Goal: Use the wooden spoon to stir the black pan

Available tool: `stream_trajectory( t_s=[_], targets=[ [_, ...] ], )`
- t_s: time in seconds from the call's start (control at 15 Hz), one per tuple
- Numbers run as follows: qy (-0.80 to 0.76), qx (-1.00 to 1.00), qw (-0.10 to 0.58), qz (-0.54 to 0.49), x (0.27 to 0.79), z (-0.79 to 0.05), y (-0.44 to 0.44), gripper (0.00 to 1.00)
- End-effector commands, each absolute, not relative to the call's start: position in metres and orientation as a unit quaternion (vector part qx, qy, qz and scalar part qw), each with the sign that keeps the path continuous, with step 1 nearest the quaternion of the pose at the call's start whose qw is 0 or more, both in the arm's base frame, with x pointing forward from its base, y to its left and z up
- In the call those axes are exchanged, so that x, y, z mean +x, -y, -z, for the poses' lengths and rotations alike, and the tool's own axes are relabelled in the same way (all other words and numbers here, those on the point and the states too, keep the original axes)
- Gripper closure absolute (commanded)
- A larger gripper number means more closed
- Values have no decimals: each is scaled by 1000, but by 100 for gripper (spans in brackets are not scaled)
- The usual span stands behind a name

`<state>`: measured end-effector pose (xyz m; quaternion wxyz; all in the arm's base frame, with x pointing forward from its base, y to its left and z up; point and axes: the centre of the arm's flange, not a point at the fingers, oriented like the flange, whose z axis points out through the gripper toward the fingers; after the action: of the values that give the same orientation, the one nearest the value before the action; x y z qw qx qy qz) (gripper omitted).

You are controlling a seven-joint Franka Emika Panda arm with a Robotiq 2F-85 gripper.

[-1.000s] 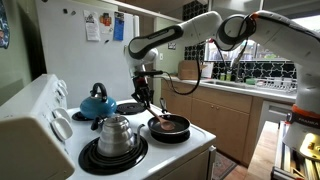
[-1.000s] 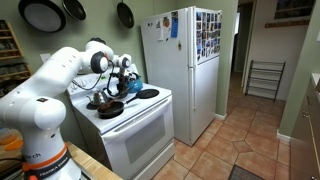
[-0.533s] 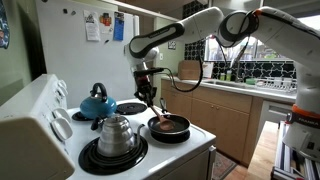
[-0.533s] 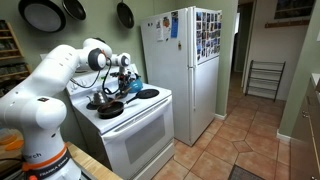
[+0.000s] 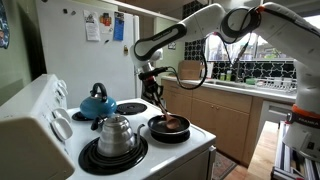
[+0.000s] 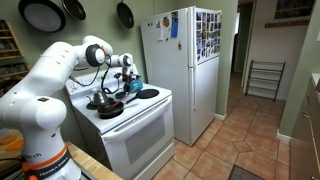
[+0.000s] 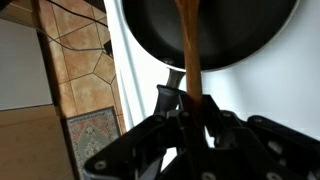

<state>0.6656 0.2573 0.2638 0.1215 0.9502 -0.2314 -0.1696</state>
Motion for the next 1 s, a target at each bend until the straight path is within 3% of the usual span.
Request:
stream_trajectory(
  t_s=[0.0,0.93],
  targets=[
    [261,938,149,175,644,-266,-241,96],
    [329,906,209,166,656,-266,-203,96]
  ],
)
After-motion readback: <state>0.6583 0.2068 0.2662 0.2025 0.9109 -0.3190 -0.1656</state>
